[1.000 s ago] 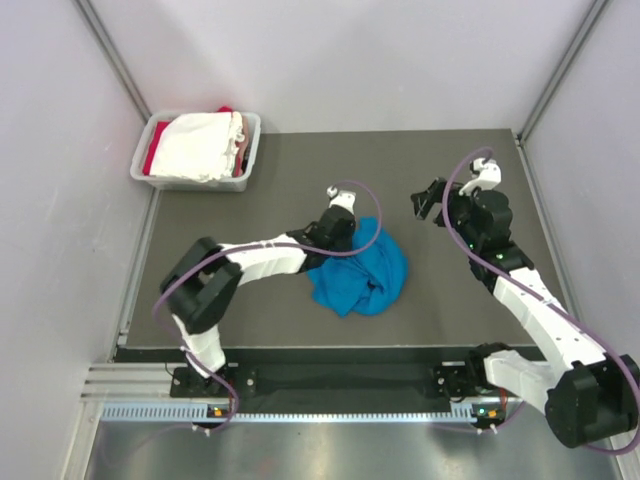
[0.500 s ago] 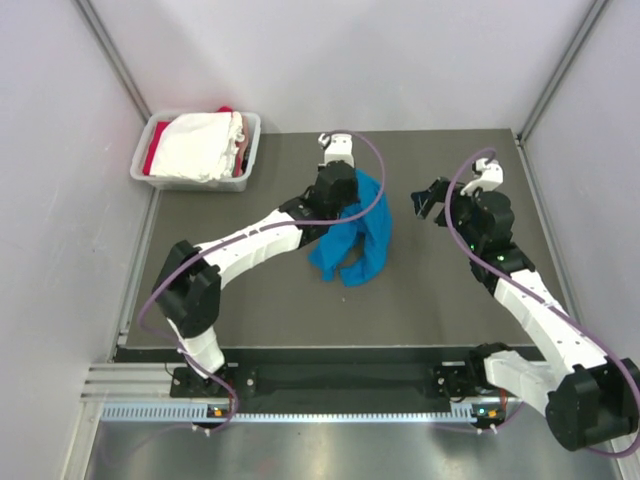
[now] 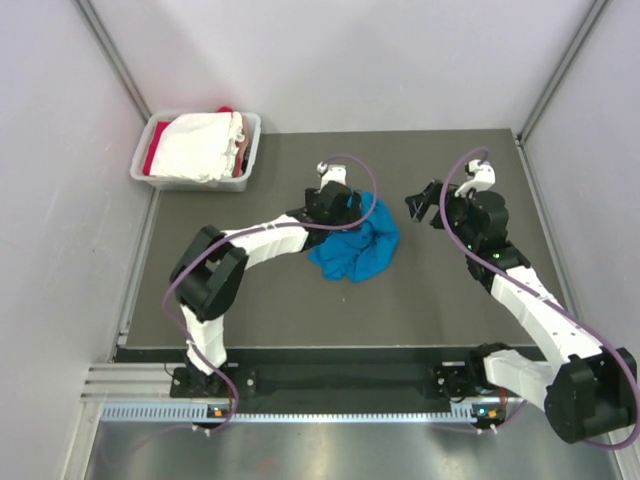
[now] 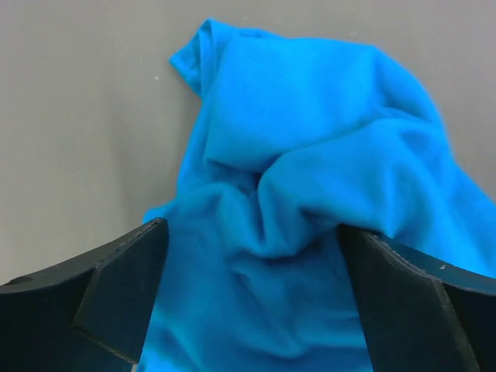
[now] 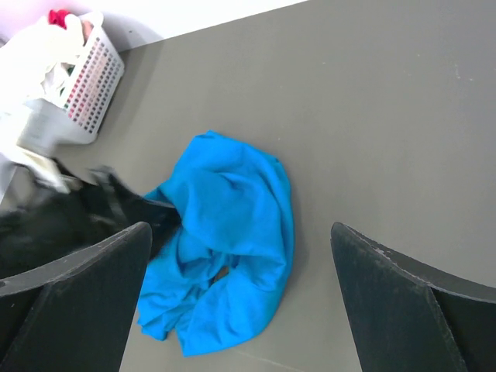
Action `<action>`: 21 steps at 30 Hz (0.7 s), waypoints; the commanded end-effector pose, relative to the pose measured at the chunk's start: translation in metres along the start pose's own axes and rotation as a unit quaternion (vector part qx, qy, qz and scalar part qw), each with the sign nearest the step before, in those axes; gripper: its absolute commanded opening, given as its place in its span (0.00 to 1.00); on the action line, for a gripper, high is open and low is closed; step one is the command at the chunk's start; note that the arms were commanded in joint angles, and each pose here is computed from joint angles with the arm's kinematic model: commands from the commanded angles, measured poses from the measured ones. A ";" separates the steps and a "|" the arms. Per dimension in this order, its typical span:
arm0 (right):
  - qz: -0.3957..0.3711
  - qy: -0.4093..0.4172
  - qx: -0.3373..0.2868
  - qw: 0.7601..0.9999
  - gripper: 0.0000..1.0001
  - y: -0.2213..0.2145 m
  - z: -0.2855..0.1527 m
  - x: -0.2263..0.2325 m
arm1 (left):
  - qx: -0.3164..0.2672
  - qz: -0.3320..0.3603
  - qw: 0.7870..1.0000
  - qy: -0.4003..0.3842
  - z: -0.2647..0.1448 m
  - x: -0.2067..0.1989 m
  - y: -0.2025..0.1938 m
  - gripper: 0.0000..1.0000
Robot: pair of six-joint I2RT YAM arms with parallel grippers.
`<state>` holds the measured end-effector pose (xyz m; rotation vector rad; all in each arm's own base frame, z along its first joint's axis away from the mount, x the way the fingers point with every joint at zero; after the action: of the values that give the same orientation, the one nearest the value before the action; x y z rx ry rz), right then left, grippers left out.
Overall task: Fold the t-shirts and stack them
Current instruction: Move the tshirt to the center of the board, then flatten the tshirt out
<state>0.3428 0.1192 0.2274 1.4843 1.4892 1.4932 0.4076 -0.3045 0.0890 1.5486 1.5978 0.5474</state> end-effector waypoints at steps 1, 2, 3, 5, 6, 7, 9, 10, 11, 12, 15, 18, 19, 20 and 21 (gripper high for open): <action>-0.020 0.041 -0.012 0.999 1.00 0.012 -0.001 0.021 | -0.032 -0.047 0.997 -0.049 -0.081 -0.017 0.076 0.98; -0.020 0.045 -0.005 0.999 1.00 0.005 0.000 0.023 | -0.032 -0.053 0.997 -0.052 -0.093 -0.012 0.078 0.98; -0.020 0.054 0.003 0.998 1.00 -0.002 0.002 0.028 | -0.032 -0.060 0.996 -0.050 -0.103 -0.004 0.080 0.98; -0.013 0.064 0.011 0.998 1.00 -0.010 0.005 0.036 | -0.034 -0.085 0.994 -0.058 -0.127 0.009 0.078 0.93; -0.013 0.072 0.020 0.997 0.99 -0.016 0.008 0.042 | -0.025 -0.097 0.993 -0.062 -0.130 0.014 0.072 0.93; -0.009 0.074 0.017 0.997 1.00 -0.016 0.010 0.045 | -0.009 -0.114 0.992 -0.059 -0.133 0.021 0.058 0.92; -0.007 0.084 0.022 0.996 1.00 -0.018 0.016 0.054 | 0.014 -0.125 0.990 -0.064 -0.132 0.025 0.039 0.92; -0.004 0.084 0.030 0.996 1.00 -0.021 0.018 0.057 | 0.023 -0.141 0.987 -0.066 -0.132 0.028 0.027 0.91; -0.005 0.095 0.040 0.995 1.00 -0.023 0.023 0.068 | 0.026 -0.149 0.986 -0.070 -0.132 0.029 0.024 0.90; -0.010 0.102 0.046 0.994 1.00 -0.026 0.024 0.075 | 0.026 -0.157 0.985 -0.073 -0.132 0.031 0.023 0.90; -0.035 0.102 0.081 0.991 1.00 -0.046 0.033 0.105 | 0.023 -0.189 0.979 -0.074 -0.134 0.040 0.024 0.89; -0.067 0.047 0.124 0.989 1.00 -0.075 0.052 0.108 | 0.037 -0.215 0.974 -0.068 -0.137 0.051 0.013 0.89; -0.060 0.025 0.127 0.990 1.00 -0.080 0.059 0.104 | 0.042 -0.225 0.971 -0.063 -0.137 0.055 0.007 0.89; -0.056 0.009 0.137 0.989 1.00 -0.087 0.073 0.100 | 0.045 -0.229 0.971 -0.055 -0.139 0.059 0.004 0.89; -0.057 -0.003 0.155 0.986 1.00 -0.093 0.078 0.097 | 0.039 -0.233 0.970 -0.053 -0.145 0.061 0.006 0.89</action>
<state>0.3364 0.2583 0.1693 1.4381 1.9084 1.4069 0.3075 -0.2156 0.1372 1.2976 1.8374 0.1941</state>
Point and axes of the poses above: each gripper's point midway between its finger pads, its own z axis out along the fingers, its own x axis along the line the jaws close on, y = z × x, the point moved 1 cm from there along -z, back along the fingers, and after that the axes turned 7 degrees about -z, right-handed, at the moved point
